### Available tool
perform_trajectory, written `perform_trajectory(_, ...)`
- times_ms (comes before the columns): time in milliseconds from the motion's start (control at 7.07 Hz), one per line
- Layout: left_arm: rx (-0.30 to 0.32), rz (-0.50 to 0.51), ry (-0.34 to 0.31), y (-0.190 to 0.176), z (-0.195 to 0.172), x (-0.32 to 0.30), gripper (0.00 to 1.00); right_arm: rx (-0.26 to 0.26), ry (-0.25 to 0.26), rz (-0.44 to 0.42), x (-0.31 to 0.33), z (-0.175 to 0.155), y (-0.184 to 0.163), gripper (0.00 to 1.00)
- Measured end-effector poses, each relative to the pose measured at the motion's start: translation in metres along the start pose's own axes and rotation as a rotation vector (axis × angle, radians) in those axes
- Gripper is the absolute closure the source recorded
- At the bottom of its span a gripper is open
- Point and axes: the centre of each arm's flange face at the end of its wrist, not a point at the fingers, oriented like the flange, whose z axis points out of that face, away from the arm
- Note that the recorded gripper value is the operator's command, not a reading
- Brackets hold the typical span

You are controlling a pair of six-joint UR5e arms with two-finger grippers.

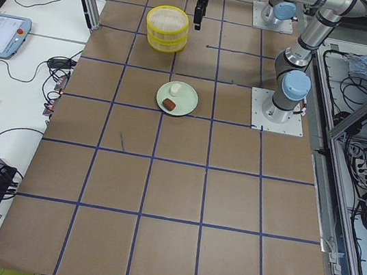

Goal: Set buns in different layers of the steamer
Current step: 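Move the right gripper to the steamer rim while the left approaches the plate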

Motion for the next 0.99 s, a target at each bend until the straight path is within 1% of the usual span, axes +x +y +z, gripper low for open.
perform_trajectory(424,0.0,0.003,-0.001,0.0,0.0,0.0,0.0,-0.005,-0.001,0.005,-0.001,0.005,-0.002,0.0)
perform_trajectory(566,-0.003,0.002,-0.002,0.0,0.001,-0.001,0.0,0.002,-0.011,0.008,-0.004,0.012,-0.011,0.0)
perform_trajectory(707,-0.012,-0.001,-0.002,0.0,0.003,-0.003,0.0,0.007,-0.021,-0.001,-0.019,0.028,-0.027,0.0)
perform_trajectory(848,-0.031,-0.017,0.001,-0.002,0.016,-0.01,0.0,0.021,-0.023,-0.021,-0.052,0.058,-0.047,0.0)
perform_trajectory(990,-0.043,-0.041,0.007,-0.006,0.035,-0.025,0.0,0.044,-0.031,-0.02,-0.086,0.096,-0.07,0.0)
